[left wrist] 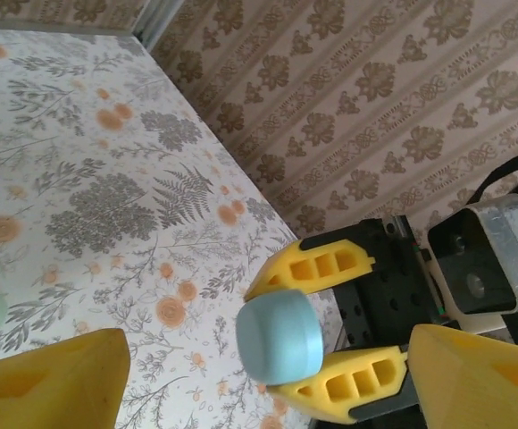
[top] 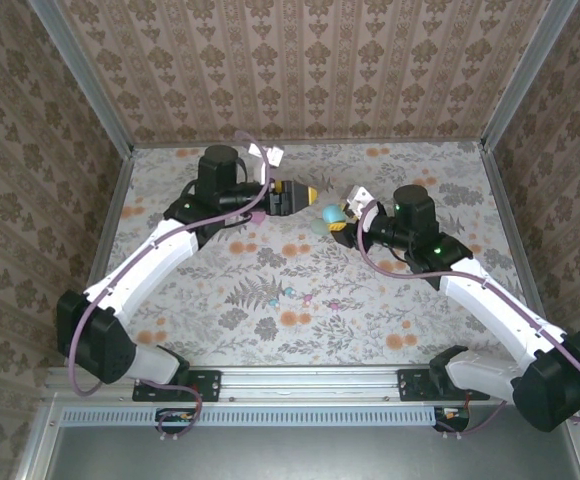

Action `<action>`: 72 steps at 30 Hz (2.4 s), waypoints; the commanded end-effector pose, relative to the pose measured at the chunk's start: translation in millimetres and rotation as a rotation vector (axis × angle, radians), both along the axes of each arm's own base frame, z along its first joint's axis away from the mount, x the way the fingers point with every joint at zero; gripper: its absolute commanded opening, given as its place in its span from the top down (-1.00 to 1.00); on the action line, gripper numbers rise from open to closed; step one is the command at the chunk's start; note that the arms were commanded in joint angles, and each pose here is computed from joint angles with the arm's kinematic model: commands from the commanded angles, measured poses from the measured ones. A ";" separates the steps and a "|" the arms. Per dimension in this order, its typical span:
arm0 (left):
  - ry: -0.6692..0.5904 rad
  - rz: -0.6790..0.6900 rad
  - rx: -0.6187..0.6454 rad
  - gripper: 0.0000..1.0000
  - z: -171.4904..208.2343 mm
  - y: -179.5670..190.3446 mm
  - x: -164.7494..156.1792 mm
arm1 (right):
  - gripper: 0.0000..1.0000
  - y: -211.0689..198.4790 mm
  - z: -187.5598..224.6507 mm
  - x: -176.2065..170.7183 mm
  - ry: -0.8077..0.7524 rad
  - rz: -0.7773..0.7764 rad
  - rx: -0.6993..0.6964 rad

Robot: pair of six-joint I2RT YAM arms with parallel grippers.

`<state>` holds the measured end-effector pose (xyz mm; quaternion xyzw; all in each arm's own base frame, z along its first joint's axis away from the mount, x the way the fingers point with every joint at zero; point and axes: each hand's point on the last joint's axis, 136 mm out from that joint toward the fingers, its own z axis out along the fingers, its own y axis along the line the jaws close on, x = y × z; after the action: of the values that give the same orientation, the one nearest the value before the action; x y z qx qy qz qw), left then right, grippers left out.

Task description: Insert the wireless bluetooth earbuds into the charging case

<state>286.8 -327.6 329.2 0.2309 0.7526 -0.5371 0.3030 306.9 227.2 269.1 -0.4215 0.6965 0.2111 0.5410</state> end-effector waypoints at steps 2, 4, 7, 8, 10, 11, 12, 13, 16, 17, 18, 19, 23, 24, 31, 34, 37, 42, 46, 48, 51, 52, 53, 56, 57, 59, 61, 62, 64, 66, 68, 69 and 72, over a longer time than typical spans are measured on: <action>0.016 -0.049 0.054 -0.58 -8.9 -12.1 -5.2 | 0.32 9.1 28.6 -1.4 -0.085 0.037 0.035; 0.026 -0.064 0.067 -0.56 -12.8 -16.9 -6.9 | 0.32 10.2 29.5 -0.7 -0.088 0.034 0.036; 0.027 -0.083 0.072 -0.53 -15.6 -22.9 -10.7 | 0.32 10.9 30.9 0.6 -0.096 0.025 0.034; 0.027 -0.087 0.075 -0.51 -16.8 -24.8 -11.5 | 0.32 10.7 31.2 1.3 -0.099 0.020 0.033; 0.031 -0.096 0.078 -0.49 -18.8 -27.0 -12.3 | 0.32 10.8 32.3 2.3 -0.104 0.016 0.032; 0.033 -0.106 0.076 -0.48 -18.8 -29.0 -13.8 | 0.32 10.7 31.9 3.4 -0.101 0.011 0.030; 0.034 -0.112 0.076 -0.47 -18.9 -30.4 -14.8 | 0.32 10.5 31.7 4.3 -0.101 0.006 0.027; 0.034 -0.116 0.080 -0.46 -19.8 -31.6 -15.4 | 0.32 10.9 31.4 4.6 -0.097 0.004 0.024; 0.034 -0.128 0.080 -0.44 -20.5 -34.8 -17.5 | 0.32 10.8 29.4 6.9 -0.092 -0.006 0.010; 0.033 -0.131 0.081 -0.43 -21.0 -35.5 -18.2 | 0.32 10.6 28.8 7.4 -0.089 -0.009 0.007; 0.035 -0.134 0.083 -0.40 -22.1 -36.2 -18.3 | 0.32 10.8 29.2 7.4 -0.090 -0.009 0.007; 0.035 -0.135 0.085 -0.36 -22.7 -36.4 -18.3 | 0.32 11.4 29.2 7.2 -0.091 -0.007 0.007; 0.045 -0.138 0.093 -0.14 -25.8 -37.6 -18.1 | 0.31 13.6 32.4 7.0 -0.099 -0.006 0.013; 0.044 -0.139 0.092 -0.08 -25.7 -37.8 -18.0 | 0.31 13.2 32.0 7.8 -0.098 -0.010 0.011; 0.052 -0.138 0.092 0.41 -25.6 -37.4 -18.0 | 0.29 10.5 28.9 12.5 -0.099 -0.051 -0.024; 0.060 -0.122 0.085 0.66 -22.9 -35.2 -15.0 | 0.23 7.3 29.5 12.8 -0.106 -0.073 -0.033; 0.087 -0.091 0.041 0.76 -12.2 -29.5 -9.0 | 0.10 2.2 30.6 8.4 -0.131 -0.086 -0.024; 0.164 -0.046 -0.103 0.80 12.5 -13.6 0.1 | -0.22 -3.0 33.1 -7.2 -0.263 -0.046 0.060; 0.229 -0.034 -0.176 0.82 21.7 -6.7 -0.5 | -0.24 -1.7 38.5 -10.1 -0.313 -0.021 0.102; 0.243 -0.039 -0.197 0.82 25.6 -6.3 -2.4 | -0.24 -0.7 45.6 -8.5 -0.337 -0.022 0.127; 0.255 -0.041 -0.210 0.82 29.3 -5.0 -4.8 | -0.25 1.2 59.1 -3.3 -0.370 -0.028 0.168; 0.254 -0.044 -0.216 0.82 31.5 -4.9 -5.7 | -0.26 2.6 62.3 -1.7 -0.377 -0.024 0.176; 0.253 -0.046 -0.218 0.82 32.3 -4.6 -6.3 | -0.27 4.0 66.0 0.3 -0.381 -0.023 0.183; 0.245 -0.052 -0.228 0.83 35.7 -4.2 -7.7 | -0.26 9.5 72.9 6.3 -0.370 -0.001 0.203; 0.244 -0.055 -0.230 0.83 36.8 -4.2 -8.5 | -0.26 10.7 74.7 8.9 -0.367 0.002 0.211; 0.236 -0.060 -0.233 0.83 38.4 -3.7 -9.7 | -0.25 12.8 77.5 12.1 -0.369 0.014 0.223; 0.236 -0.062 -0.232 0.83 38.9 -3.0 -11.3 | -0.23 14.5 80.2 13.8 -0.370 0.031 0.238; 0.236 -0.062 -0.231 0.83 38.5 -3.1 -11.6 | -0.21 14.9 82.2 14.1 -0.370 0.039 0.247; 0.237 -0.060 -0.230 0.83 38.0 -2.8 -11.2 | -0.17 16.4 85.5 14.3 -0.367 0.060 0.260; 0.238 -0.058 -0.230 0.83 37.5 -2.5 -10.2 | -0.16 19.3 87.9 13.0 -0.367 0.082 0.266; 0.235 -0.058 -0.232 0.83 38.6 -2.5 -9.8 | -0.13 21.1 88.2 13.2 -0.360 0.092 0.270; 0.235 -0.058 -0.232 0.83 39.1 -2.8 -9.8 | -0.10 20.5 88.4 15.2 -0.358 0.086 0.271; 0.234 -0.060 -0.237 0.83 40.6 -3.0 -9.8 | -0.05 20.8 86.0 19.3 -0.348 0.077 0.269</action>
<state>288.1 -334.2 348.0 0.1333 0.7284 -0.6385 0.2098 327.1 245.2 336.0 -0.4000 0.5640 0.2344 0.6833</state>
